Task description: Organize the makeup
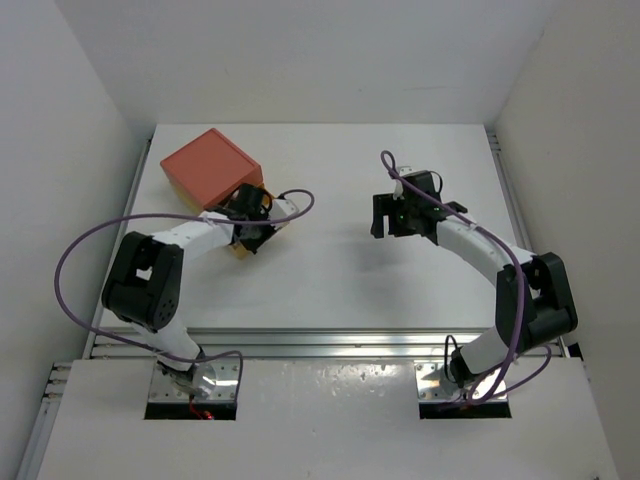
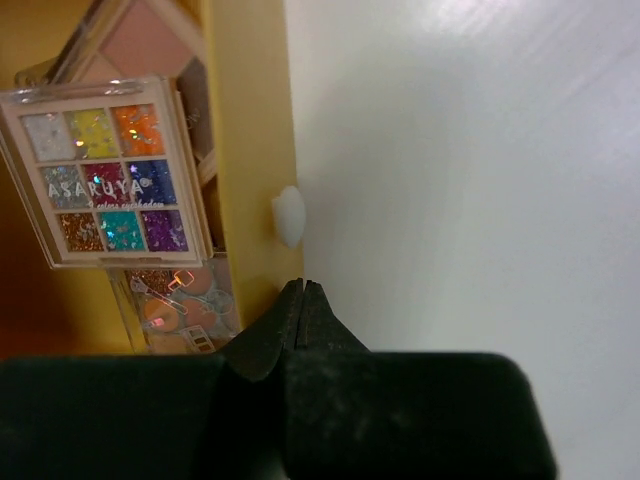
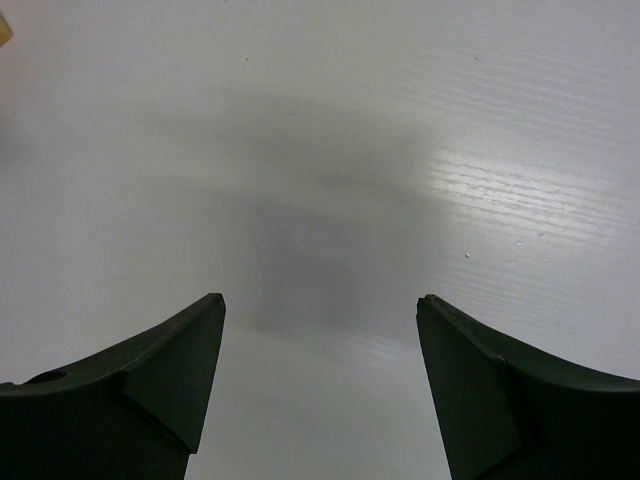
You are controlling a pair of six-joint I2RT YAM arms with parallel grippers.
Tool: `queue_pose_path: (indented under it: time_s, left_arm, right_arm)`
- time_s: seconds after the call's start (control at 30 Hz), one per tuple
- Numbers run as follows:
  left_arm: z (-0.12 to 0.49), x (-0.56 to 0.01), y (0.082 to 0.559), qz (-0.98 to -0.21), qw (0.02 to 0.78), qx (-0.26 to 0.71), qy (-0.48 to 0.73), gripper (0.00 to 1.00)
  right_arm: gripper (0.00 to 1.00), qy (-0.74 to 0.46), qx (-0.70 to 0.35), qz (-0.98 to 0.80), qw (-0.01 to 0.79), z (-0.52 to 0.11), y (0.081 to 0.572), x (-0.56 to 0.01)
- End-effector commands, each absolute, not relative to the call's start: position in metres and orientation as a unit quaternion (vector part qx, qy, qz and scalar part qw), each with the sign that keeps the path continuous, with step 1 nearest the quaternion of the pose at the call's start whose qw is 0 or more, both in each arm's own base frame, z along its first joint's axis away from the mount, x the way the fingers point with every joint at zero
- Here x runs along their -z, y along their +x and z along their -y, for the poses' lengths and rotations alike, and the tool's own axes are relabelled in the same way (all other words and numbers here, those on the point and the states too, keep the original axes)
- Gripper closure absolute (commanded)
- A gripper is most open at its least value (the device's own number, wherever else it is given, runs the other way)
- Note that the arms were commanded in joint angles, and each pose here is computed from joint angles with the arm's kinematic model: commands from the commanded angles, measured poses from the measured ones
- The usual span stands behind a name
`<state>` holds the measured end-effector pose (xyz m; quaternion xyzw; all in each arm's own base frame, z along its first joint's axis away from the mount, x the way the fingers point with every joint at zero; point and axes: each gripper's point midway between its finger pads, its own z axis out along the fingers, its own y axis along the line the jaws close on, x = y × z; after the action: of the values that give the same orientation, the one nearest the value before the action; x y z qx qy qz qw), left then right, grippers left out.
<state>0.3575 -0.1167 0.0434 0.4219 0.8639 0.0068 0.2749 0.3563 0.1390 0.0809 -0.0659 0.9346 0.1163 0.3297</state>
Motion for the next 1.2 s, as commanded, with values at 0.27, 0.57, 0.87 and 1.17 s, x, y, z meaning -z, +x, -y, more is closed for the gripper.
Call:
queue_pose_path:
  time_s: [0.27, 0.57, 0.87, 1.17]
  left_arm:
    - [0.105, -0.054, 0.408, -0.891, 0.33, -0.009, 0.311, 1.0]
    - [0.075, -0.06, 0.439, -0.882, 0.361, -0.106, 0.282, 1.0]
    - [0.076, -0.069, 0.448, -0.874, 0.379, -0.118, 0.281, 1.0]
    - [0.124, -0.105, 0.422, -0.847, 0.391, -0.031, 0.358, 0.99]
  right_arm:
    - [0.22, -0.066, -0.104, -0.929, 0.348, -0.134, 0.367, -0.096]
    - [0.21, -0.066, -0.102, -0.929, 0.35, -0.132, 0.368, -0.099]
    - [0.21, -0.065, -0.101, -0.93, 0.347, -0.13, 0.368, -0.098]
    - [0.18, -0.095, -0.095, -0.93, 0.343, -0.137, 0.369, -0.099]
